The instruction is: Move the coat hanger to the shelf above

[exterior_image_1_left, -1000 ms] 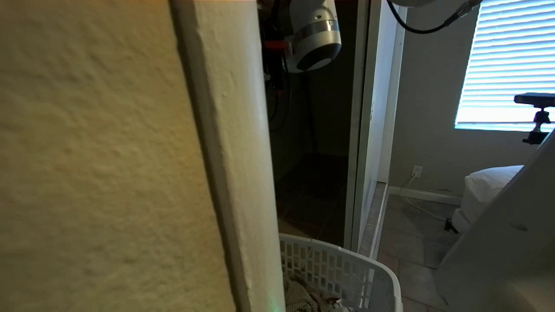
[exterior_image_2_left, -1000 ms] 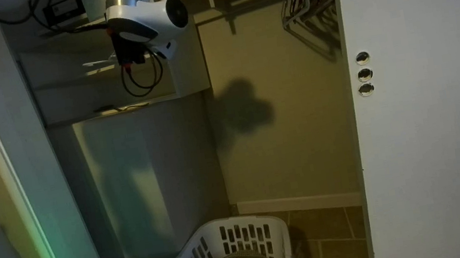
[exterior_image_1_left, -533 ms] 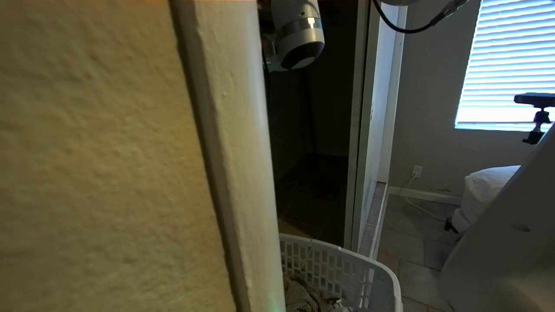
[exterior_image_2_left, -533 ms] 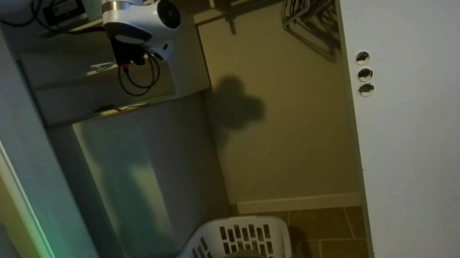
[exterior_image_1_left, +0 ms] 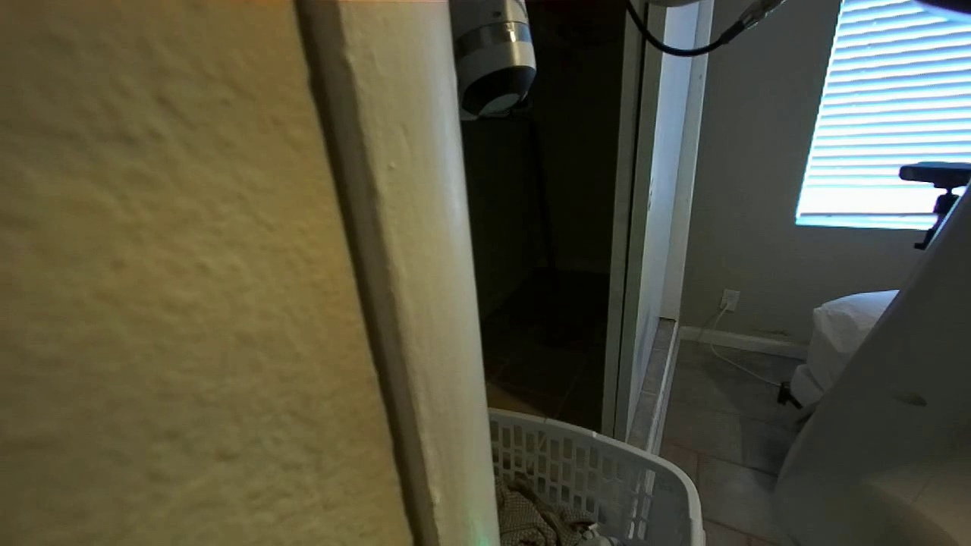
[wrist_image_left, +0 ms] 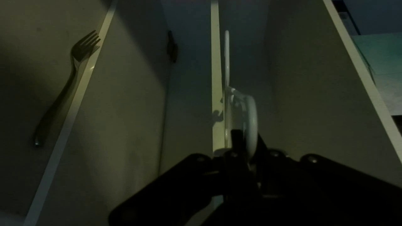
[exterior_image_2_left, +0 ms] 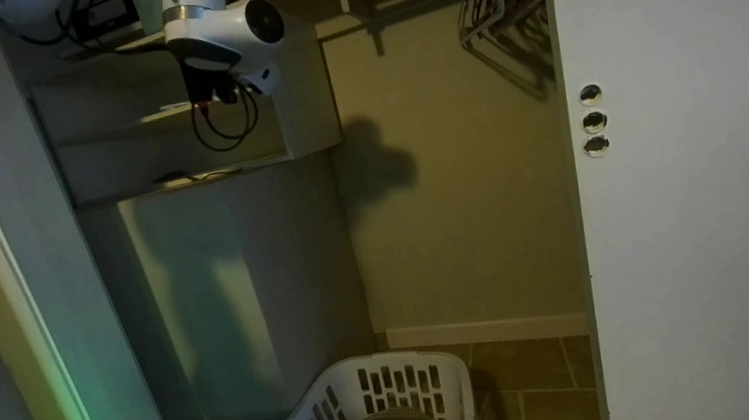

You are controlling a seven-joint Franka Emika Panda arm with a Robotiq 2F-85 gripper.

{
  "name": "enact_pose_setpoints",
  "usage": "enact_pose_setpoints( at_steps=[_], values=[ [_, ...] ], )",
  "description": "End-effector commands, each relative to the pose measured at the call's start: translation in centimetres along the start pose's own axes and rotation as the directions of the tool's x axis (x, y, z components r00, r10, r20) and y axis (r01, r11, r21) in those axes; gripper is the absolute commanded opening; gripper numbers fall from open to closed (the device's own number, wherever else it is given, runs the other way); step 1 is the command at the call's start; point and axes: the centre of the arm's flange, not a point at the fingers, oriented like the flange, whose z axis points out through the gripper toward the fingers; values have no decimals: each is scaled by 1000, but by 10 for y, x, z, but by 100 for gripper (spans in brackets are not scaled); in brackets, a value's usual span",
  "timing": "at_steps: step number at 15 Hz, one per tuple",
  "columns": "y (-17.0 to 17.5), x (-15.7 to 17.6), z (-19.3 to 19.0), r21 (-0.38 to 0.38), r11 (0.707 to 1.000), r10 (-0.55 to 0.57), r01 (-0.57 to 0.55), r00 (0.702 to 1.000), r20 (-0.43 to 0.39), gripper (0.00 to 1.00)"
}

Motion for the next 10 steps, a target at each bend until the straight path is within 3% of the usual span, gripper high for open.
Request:
enact_pose_setpoints(
  at_steps=[1,2,3,4,10],
  values=[
    [-11,14,22,1,1000,16,-16,1000,-25,2],
    [-12,16,26,0,1000,15,-15,999,-28,2],
    [-12,18,29,-3,1000,15,-15,999,-32,23],
    [-12,19,33,-6,1000,15,-15,999,-34,35],
    [-10,24,42,-8,1000,25,-26,999,-33,74]
  ],
)
